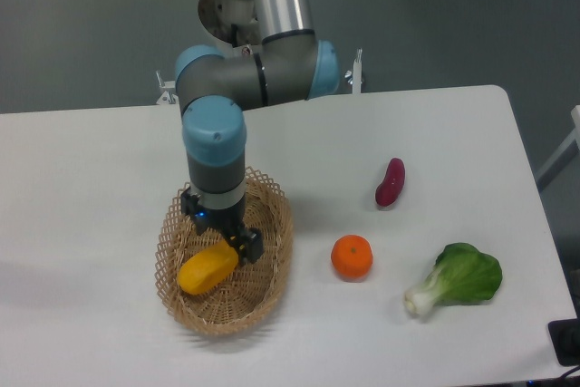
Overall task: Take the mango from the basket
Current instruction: 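Lower the gripper onto the yellow mango and close on it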
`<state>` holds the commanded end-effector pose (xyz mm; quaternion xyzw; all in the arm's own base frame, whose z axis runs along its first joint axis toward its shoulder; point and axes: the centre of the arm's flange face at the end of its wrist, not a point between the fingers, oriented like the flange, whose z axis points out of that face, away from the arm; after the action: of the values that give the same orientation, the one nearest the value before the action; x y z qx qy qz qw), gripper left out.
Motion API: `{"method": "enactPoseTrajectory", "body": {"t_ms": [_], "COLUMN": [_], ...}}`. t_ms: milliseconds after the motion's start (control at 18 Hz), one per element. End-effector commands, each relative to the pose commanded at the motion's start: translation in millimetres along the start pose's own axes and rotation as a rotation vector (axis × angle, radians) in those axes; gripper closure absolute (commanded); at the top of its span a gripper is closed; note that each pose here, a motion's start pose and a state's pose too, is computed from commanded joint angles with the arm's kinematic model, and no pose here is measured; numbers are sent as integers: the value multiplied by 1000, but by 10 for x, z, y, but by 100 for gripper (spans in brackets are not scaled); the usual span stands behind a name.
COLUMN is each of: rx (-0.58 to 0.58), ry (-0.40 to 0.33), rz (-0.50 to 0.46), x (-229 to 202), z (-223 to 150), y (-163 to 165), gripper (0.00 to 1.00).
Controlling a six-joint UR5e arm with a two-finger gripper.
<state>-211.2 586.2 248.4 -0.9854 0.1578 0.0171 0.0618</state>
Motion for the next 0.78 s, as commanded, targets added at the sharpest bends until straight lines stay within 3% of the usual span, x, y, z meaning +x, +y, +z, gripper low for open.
{"method": "enactPoseTrajectory", "body": {"t_ms": [167, 778], "rx": [-49, -48], "ry": [-17, -27], "rz": [30, 9], "x": [96, 175], "z": [142, 366], "y": [-86, -167], "gripper": [0, 0]}}
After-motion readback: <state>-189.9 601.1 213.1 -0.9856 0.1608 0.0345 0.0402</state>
